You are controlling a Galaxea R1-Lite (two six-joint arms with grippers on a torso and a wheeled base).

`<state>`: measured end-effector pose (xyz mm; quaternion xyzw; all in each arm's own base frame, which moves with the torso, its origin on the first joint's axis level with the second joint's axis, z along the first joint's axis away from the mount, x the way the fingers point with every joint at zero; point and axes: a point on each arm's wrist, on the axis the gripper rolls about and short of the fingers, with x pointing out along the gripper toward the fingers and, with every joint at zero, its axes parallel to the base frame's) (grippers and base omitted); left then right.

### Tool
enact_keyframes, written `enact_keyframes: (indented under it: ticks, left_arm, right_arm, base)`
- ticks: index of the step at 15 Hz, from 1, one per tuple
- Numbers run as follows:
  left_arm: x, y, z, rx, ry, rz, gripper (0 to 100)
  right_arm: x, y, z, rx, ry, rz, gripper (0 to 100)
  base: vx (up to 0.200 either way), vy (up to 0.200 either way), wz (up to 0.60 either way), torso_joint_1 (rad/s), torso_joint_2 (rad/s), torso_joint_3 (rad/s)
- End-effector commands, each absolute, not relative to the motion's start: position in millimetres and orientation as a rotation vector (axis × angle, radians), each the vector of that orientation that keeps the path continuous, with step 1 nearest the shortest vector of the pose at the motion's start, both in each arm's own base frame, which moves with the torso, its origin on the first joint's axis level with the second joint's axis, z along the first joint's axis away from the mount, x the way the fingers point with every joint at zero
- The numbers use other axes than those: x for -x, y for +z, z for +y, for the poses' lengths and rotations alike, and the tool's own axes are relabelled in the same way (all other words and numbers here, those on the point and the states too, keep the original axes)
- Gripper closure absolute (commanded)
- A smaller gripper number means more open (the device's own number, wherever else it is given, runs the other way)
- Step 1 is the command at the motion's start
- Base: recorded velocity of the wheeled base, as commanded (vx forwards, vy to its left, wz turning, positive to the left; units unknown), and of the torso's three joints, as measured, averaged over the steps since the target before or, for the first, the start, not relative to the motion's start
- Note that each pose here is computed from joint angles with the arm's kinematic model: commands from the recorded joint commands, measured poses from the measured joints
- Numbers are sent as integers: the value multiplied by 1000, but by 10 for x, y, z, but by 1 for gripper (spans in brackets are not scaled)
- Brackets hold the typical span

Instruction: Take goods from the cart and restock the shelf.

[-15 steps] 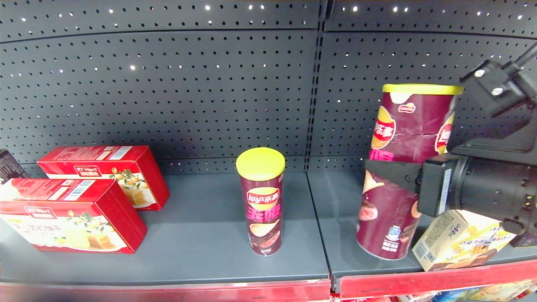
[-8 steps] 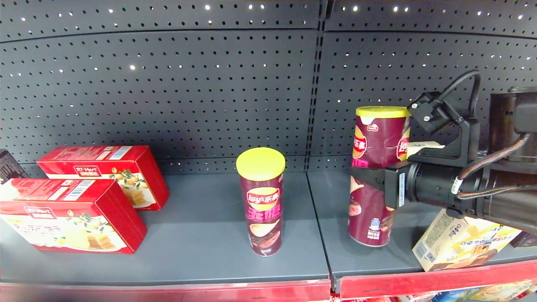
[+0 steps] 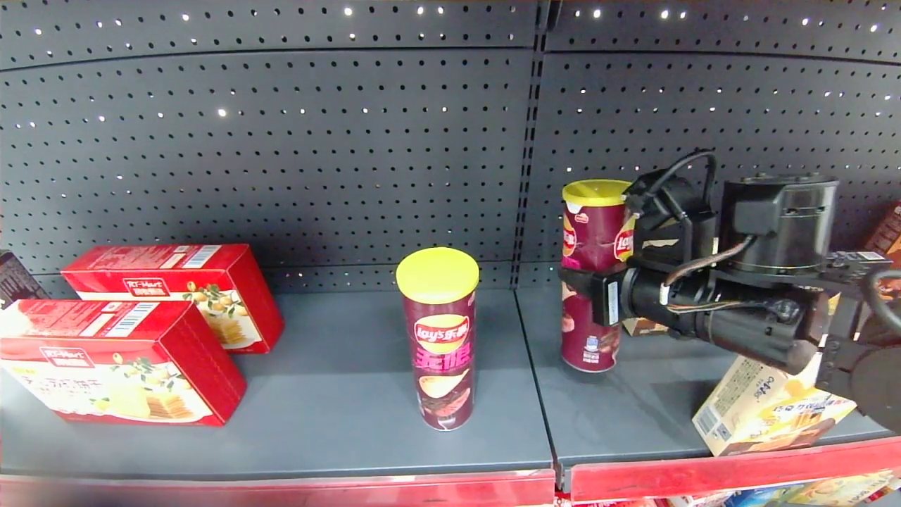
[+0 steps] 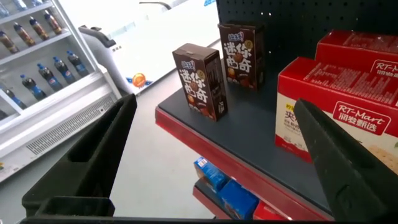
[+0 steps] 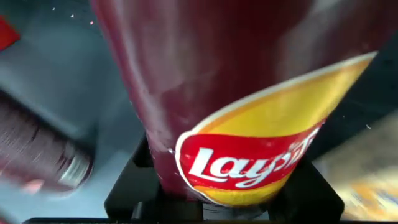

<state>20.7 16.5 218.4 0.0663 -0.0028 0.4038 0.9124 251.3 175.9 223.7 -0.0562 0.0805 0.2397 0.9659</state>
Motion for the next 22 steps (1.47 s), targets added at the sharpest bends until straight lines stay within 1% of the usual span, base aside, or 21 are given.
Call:
enact_keyframes:
  ticks: [1,3,7,9,12,14,22]
  left_arm:
    - [-193,2154,165,-137,834,-4,0]
    - [-188,2113,166,-141,838,5,0]
    - [-184,2113,167,-140,846,4,0]
    - [-168,2110,168,-137,846,-2,0]
    - [-146,2098,170,-135,863,-5,0]
    - [-143,2094,171,-135,865,-5,0]
    - [-143,2098,170,-135,862,-7,0]
  right_arm:
    - [-2711,2030,1988,130,497,192,100]
    - [-2843,1981,2138,131,495,188,100]
    - [-3062,2044,2325,112,486,140,100]
    - [-3173,2020,2387,107,479,132,100]
    - [-3295,1976,2598,80,484,93,100]
    - [-3315,1983,2696,69,493,66,100]
    - [-3290,1866,2893,54,528,86,100]
  base:
    - [0,0,0,0,0,0]
    - [0,0,0,0,0,0]
    - [0,0,0,0,0,0]
    - [0,0,0,0,0,0]
    - [0,0,0,0,0,0]
    - [0,0,0,0,0,0]
    - [0,0,0,0,0,0]
